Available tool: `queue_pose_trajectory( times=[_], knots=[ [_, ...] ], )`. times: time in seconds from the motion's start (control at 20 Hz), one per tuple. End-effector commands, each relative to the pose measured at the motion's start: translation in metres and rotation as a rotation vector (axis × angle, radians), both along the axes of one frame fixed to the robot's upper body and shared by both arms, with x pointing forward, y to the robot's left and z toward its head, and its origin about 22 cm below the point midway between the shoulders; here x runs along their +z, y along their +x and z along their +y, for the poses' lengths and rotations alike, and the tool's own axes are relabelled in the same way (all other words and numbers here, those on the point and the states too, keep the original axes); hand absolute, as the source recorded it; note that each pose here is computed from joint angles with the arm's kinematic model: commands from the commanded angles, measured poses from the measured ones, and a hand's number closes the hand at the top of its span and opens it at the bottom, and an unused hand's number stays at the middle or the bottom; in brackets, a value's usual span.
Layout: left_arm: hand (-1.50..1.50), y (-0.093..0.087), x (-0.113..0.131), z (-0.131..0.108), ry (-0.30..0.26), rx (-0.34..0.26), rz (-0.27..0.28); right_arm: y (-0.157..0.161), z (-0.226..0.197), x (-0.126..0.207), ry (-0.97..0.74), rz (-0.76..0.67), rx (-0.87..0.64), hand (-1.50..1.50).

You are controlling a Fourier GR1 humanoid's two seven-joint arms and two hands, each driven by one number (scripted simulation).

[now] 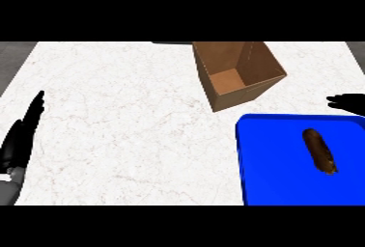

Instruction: Pick the sweet potato from the tray and place it in the cardboard box

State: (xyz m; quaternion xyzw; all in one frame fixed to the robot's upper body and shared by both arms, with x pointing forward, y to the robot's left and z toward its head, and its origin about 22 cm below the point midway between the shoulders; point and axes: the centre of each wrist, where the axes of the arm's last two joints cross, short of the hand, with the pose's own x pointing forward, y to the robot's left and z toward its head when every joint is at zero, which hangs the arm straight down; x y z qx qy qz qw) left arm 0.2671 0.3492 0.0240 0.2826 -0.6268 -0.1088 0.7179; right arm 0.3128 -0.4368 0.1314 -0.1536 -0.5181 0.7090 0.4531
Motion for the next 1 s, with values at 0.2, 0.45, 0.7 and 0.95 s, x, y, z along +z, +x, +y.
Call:
queue_pose_trajectory(
  times=[0.2, 0.45, 0.7, 0.95],
  knots=[
    [0.00, -0.009, -0.023, -0.011, -0.015, 0.002, 0.014, 0.032, 0.065, -0.015, -0.370, 0.115, 0.074, -1.50],
    [0.00, -0.006, -0.012, 0.005, -0.010, 0.014, 0.002, 0.045, 0.090, -0.037, -0.424, 0.191, 0.065, -1.50],
    [0.00, -0.001, -0.014, 0.012, 0.008, 0.021, 0.018, 0.048, 0.085, -0.046, -0.480, 0.142, 0.066, -1.50],
    [0.00, -0.006, -0.020, 0.007, 0.004, 0.022, 0.001, 0.047, 0.081, -0.060, -0.475, 0.160, 0.085, -1.50]
  ],
)
